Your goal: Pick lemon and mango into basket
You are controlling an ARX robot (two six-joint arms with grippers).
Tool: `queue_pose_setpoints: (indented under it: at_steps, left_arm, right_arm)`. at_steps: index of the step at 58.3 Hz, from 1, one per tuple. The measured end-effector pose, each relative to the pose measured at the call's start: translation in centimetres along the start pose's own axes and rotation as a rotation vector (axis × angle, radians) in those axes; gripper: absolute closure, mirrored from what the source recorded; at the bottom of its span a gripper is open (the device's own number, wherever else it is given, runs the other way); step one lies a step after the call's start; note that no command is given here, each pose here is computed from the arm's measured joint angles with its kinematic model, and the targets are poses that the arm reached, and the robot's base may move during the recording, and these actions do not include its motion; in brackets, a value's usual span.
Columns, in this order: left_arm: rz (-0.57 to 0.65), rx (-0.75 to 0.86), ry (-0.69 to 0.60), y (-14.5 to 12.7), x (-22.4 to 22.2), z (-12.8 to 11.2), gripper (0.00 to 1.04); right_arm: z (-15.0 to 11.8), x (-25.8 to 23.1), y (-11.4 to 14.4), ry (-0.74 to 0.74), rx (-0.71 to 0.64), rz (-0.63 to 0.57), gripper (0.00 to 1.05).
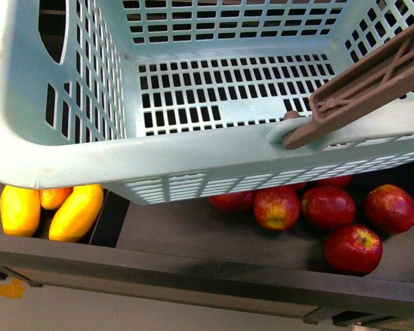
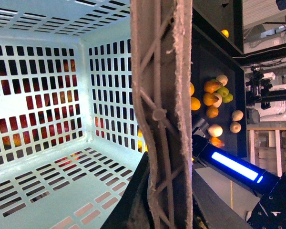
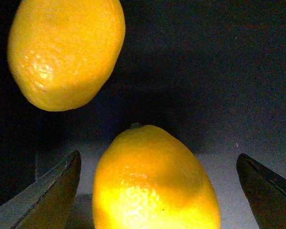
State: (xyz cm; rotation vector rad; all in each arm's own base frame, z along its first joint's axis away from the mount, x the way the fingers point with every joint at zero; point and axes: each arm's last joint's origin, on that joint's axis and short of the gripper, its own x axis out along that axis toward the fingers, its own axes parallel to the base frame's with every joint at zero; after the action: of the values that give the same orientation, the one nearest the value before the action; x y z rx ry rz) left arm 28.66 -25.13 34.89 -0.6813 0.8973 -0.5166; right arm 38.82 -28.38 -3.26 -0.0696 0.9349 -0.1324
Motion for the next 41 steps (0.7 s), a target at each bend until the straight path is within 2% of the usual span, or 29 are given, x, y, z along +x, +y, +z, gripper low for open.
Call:
queue_pose_setpoints:
  at_steps: [20,31,41]
  left_arm:
    - [0.0,0.0,0.0,0.0,0.0,0.0,0.97]
    - [0.0,0.0,0.0,0.0,0.0,0.0,0.97]
    - [0.0,0.0,0.0,0.0,0.0,0.0,0.97]
  right_arm:
    - [-0.8,1.2,0.1,0.033,0.042,0.0,0.09]
    - [-0.9,1.2,0.1,0.033,0.073,0.009,0.33]
    - [-1.2,1.0,0.1,0.019,0.103,0.021,0.38]
